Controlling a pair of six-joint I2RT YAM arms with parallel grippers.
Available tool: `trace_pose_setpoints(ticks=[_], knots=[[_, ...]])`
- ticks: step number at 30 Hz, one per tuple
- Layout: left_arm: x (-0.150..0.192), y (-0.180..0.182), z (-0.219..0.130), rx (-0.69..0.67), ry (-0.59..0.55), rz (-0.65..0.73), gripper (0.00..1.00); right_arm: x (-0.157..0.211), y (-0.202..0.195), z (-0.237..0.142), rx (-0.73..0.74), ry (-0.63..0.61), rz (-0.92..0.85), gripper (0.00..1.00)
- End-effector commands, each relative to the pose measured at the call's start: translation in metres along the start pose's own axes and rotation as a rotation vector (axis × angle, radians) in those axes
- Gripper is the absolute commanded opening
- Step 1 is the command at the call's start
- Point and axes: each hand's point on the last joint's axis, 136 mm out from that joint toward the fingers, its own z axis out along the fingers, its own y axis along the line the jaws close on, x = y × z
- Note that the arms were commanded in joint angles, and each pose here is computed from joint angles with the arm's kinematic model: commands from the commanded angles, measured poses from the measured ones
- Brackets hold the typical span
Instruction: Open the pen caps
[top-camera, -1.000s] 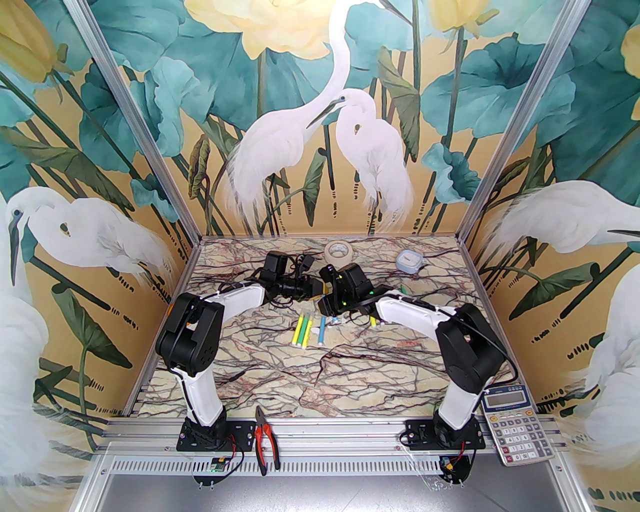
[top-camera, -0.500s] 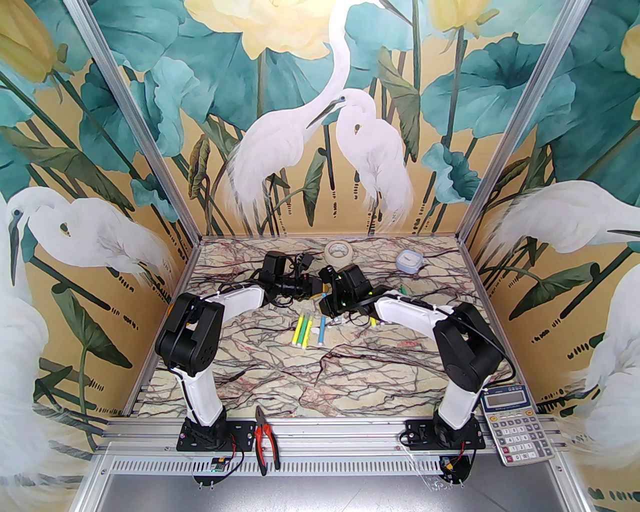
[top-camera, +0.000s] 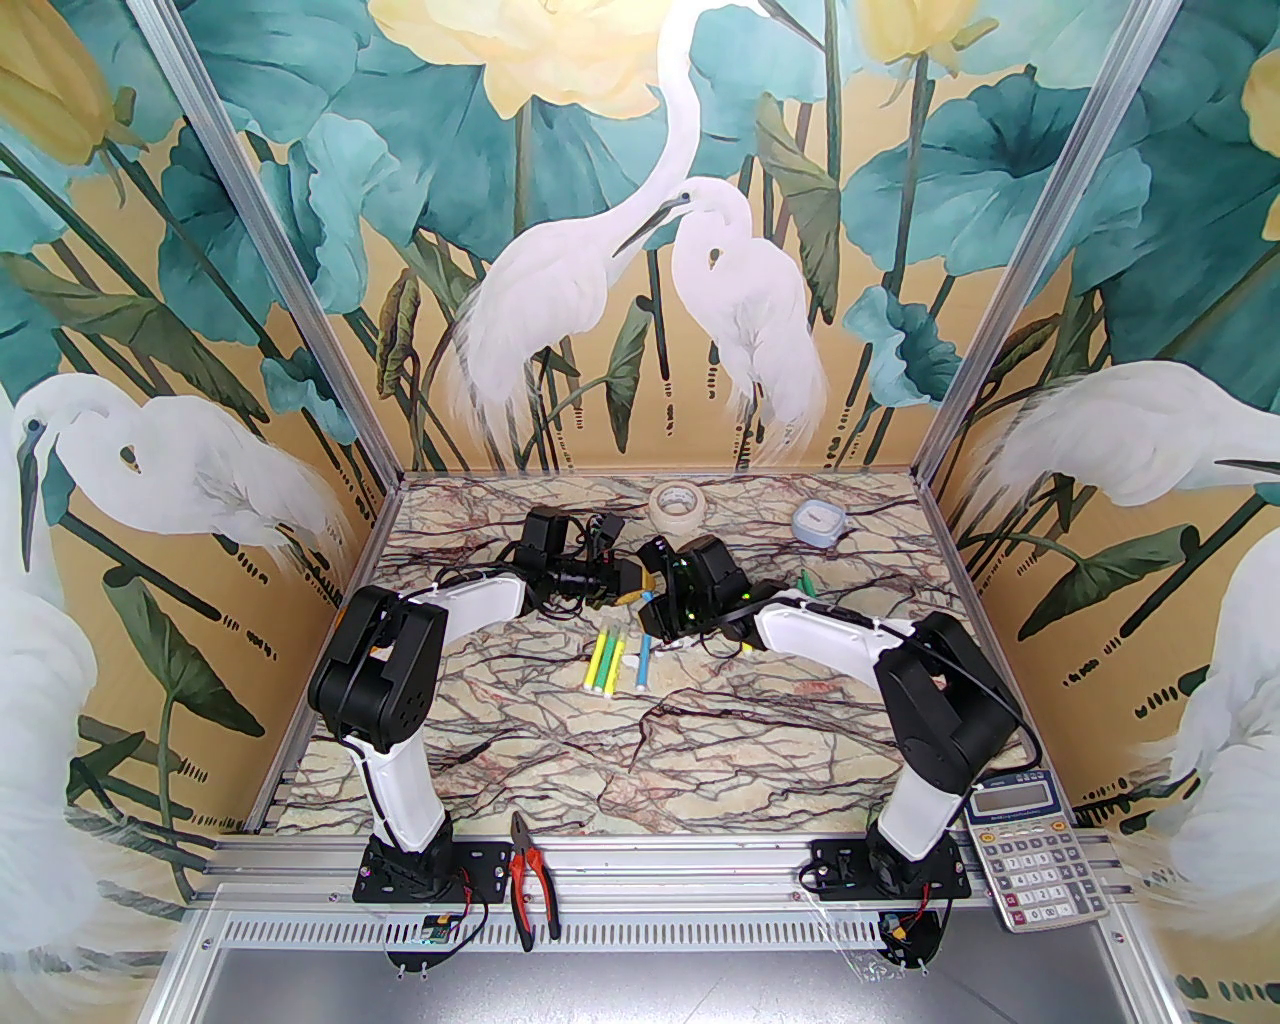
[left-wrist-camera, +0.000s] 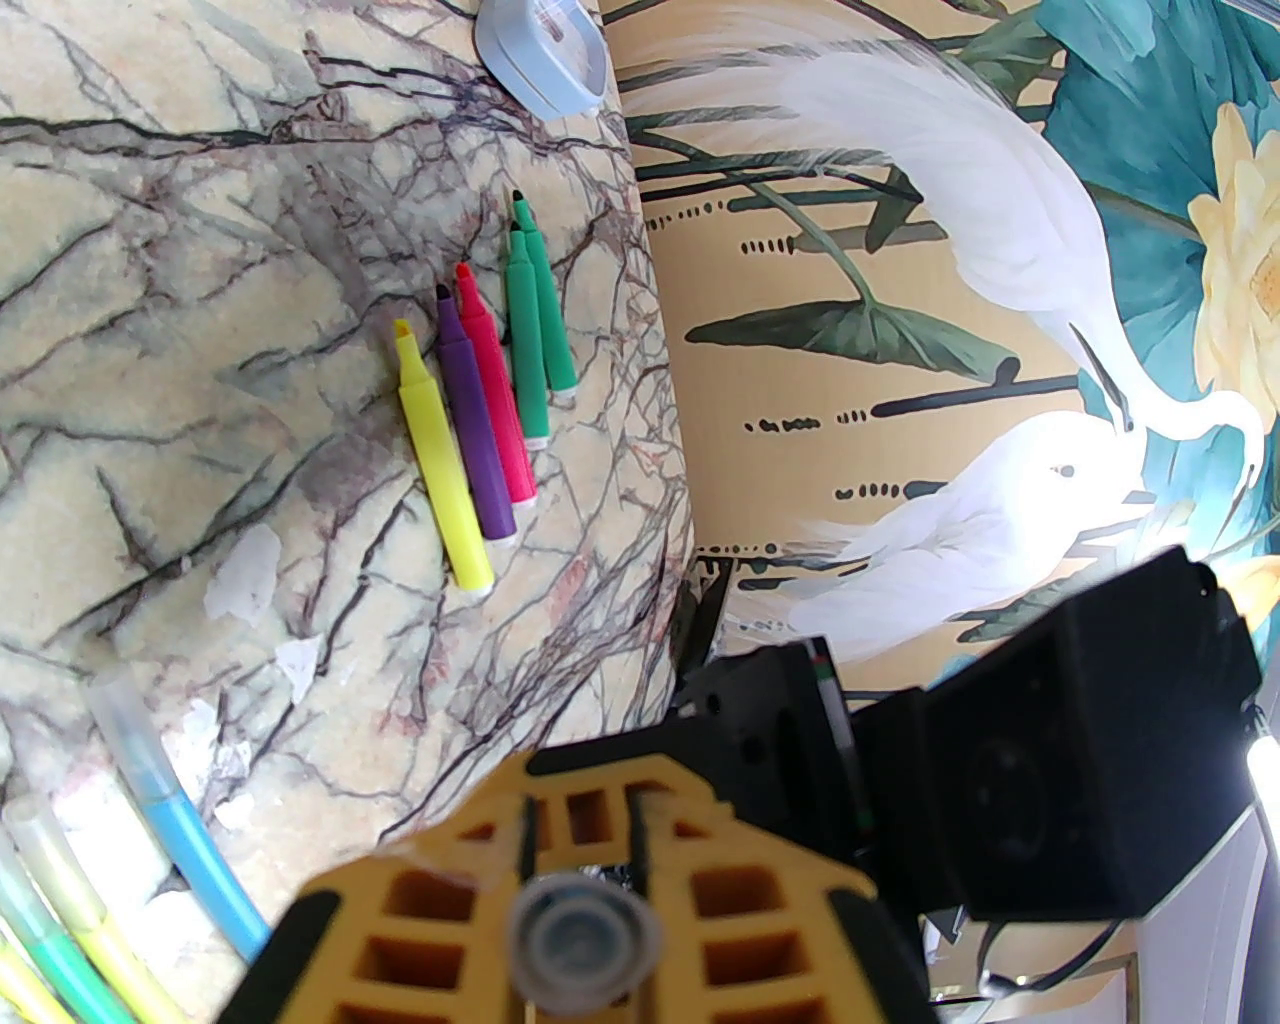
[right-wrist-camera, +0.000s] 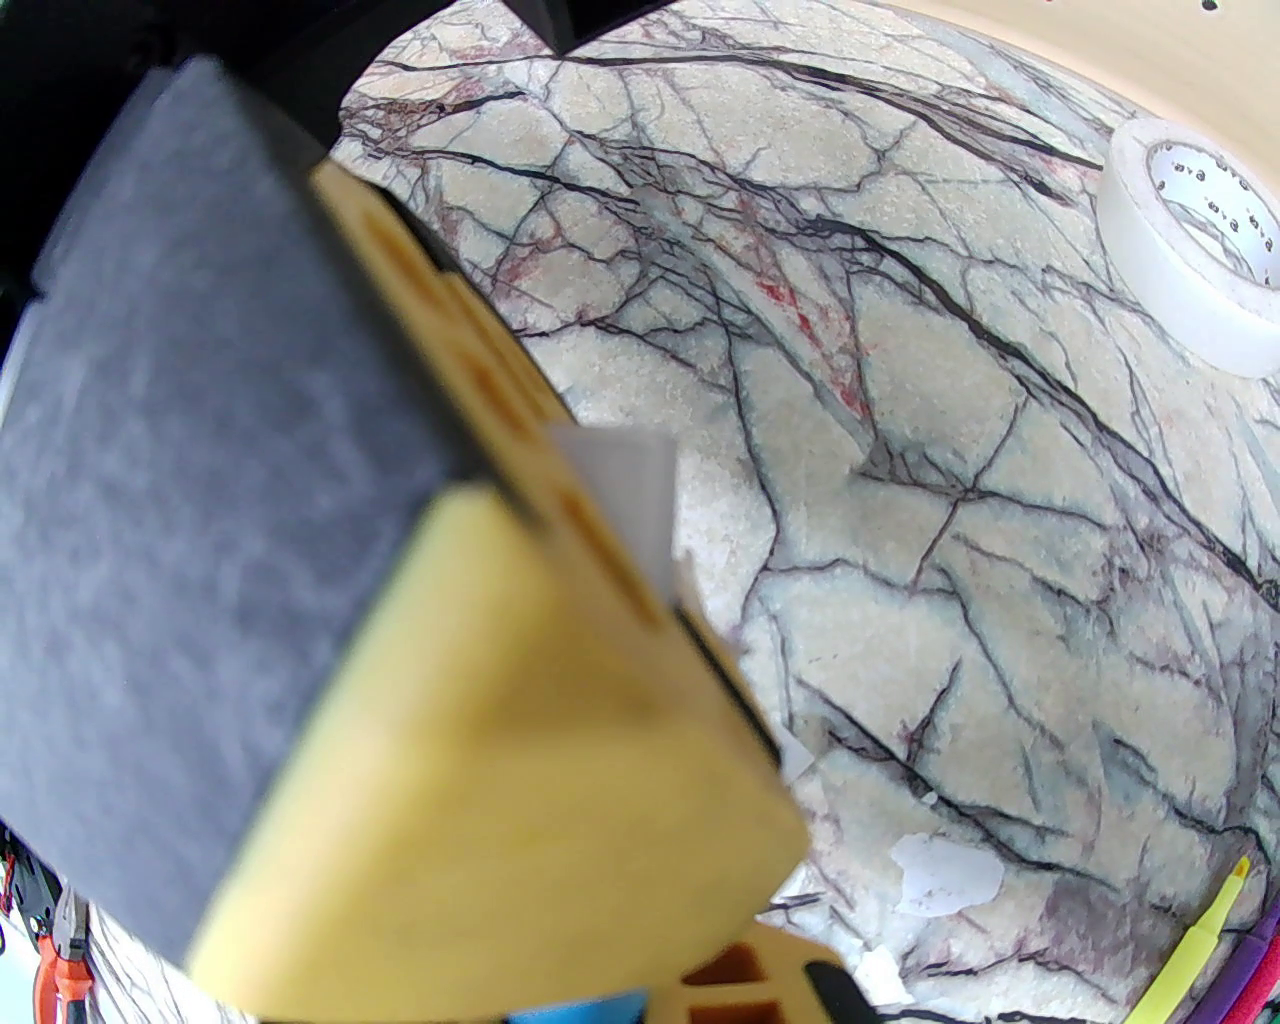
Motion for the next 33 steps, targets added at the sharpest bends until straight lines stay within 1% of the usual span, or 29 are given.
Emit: trace_pose_setpoints(ticks=[1, 8, 13, 20, 22, 25, 33], knots=[[-0.047, 0.031, -0.039, -0.121, -0.206, -0.03, 0.03, 0.038, 0.003, -0.012, -0.013, 0.125, -0.007, 0.0], [-0.051, 0.044, -0.045, -0.178, -0.231, -0.064, 0.01, 0.048, 0.001, -0.017, 0.003, 0.153, -0.033, 0.0], [-0.054, 0.046, -0.047, -0.188, -0.243, -0.073, 0.0, 0.054, -0.001, -0.021, 0.013, 0.168, -0.043, 0.0], [-0.051, 0.048, -0.048, -0.21, -0.226, -0.068, 0.0, 0.056, -0.009, -0.023, 0.058, 0.166, -0.04, 0.0], [-0.048, 0.055, -0.049, -0.255, -0.209, -0.067, 0.0, 0.053, -0.017, -0.022, 0.094, 0.155, -0.019, 0.0], [-0.038, 0.068, -0.057, -0.367, -0.176, -0.058, 0.0, 0.051, -0.038, -0.019, 0.183, 0.153, 0.025, 0.0], [-0.013, 0.096, -0.088, -0.652, -0.091, -0.031, 0.01, 0.046, -0.09, -0.014, 0.386, 0.138, 0.17, 0.0]])
